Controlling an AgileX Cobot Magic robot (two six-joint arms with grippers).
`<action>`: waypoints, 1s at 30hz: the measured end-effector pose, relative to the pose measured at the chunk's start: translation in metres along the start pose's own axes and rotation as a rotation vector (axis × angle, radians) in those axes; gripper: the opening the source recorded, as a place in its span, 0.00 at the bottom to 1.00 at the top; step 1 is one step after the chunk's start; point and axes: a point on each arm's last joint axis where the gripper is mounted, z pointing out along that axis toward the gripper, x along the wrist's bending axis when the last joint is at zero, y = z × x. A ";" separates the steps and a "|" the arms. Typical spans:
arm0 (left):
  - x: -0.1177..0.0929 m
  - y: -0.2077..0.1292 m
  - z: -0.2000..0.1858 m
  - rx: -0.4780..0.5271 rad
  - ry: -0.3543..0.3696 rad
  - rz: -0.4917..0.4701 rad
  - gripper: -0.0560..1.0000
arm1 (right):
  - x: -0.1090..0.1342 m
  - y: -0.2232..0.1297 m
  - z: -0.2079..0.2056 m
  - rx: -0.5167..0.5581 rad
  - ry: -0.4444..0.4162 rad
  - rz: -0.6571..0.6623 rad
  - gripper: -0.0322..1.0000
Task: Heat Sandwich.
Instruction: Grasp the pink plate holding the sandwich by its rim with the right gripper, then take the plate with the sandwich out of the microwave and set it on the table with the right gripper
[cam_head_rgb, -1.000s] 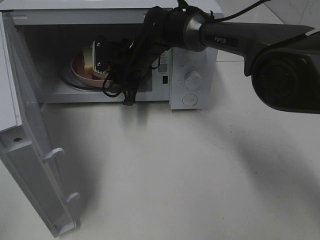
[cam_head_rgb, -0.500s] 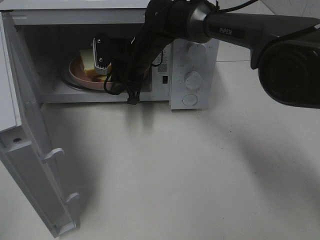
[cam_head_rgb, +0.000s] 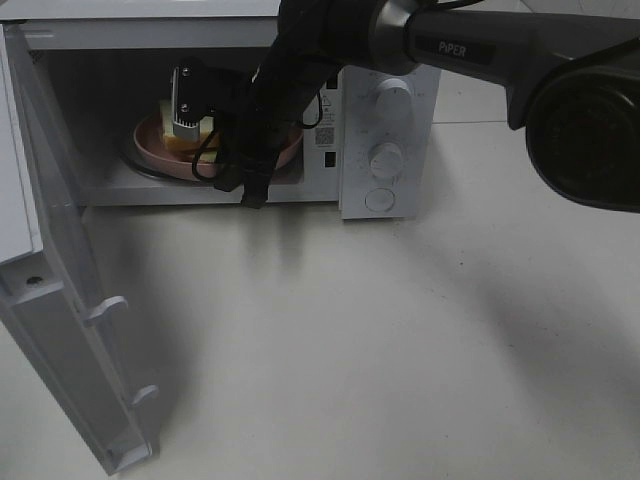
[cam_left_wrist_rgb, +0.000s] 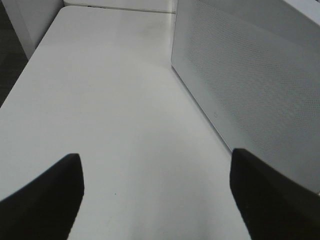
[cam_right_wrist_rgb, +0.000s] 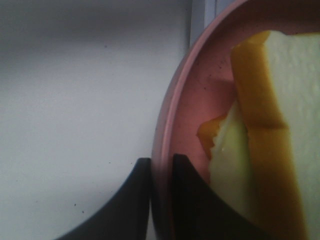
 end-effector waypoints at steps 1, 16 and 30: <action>0.000 0.000 0.000 0.000 0.000 0.000 0.77 | 0.002 0.001 0.000 0.004 0.002 -0.002 0.16; 0.000 0.000 0.000 0.000 0.000 0.000 0.77 | 0.028 0.015 -0.011 0.043 -0.053 -0.068 0.13; 0.000 0.000 0.000 0.000 0.000 0.000 0.77 | 0.045 0.022 -0.025 0.026 -0.166 -0.100 0.11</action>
